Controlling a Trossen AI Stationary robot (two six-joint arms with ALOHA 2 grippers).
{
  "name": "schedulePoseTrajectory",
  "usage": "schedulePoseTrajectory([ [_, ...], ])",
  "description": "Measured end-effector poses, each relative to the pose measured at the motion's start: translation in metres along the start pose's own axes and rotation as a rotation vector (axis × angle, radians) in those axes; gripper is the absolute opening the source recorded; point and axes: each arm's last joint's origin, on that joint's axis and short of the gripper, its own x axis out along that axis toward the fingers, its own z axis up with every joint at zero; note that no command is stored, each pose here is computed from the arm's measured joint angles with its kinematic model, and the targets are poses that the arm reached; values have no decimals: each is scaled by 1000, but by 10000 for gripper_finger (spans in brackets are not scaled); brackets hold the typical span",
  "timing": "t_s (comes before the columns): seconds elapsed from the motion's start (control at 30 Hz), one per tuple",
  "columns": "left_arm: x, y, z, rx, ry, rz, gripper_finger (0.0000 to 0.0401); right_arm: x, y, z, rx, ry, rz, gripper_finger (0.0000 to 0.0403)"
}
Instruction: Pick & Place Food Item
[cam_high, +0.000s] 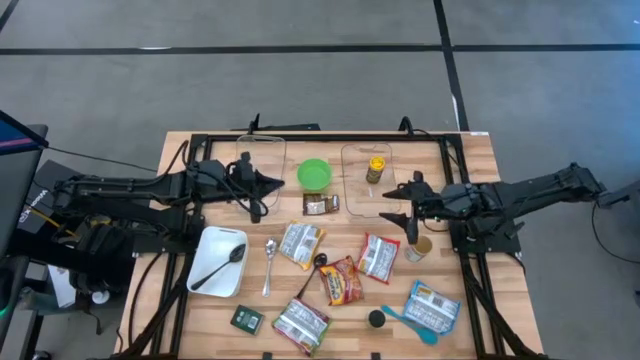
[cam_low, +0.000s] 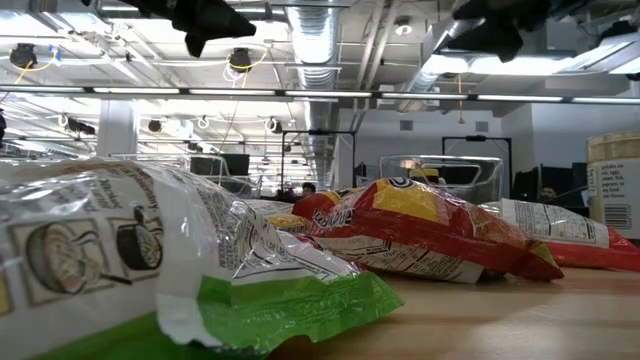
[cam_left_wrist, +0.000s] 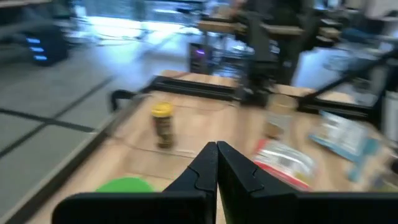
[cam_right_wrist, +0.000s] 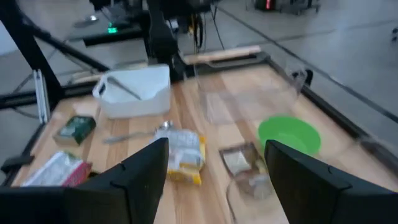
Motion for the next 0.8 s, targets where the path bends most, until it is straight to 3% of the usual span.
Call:
schedulePoseTrajectory([
  [0.2,11,-13,-10,22,68,-76,0,6,2,-1,-14,2,1,260],
  [0.63,35,-32,-35,64,215,-164,0,34,11,-21,9,143,-29,260],
  [0.8,33,-58,-46,204,255,-240,0,39,11,-21,-8,153,-37,260],
])
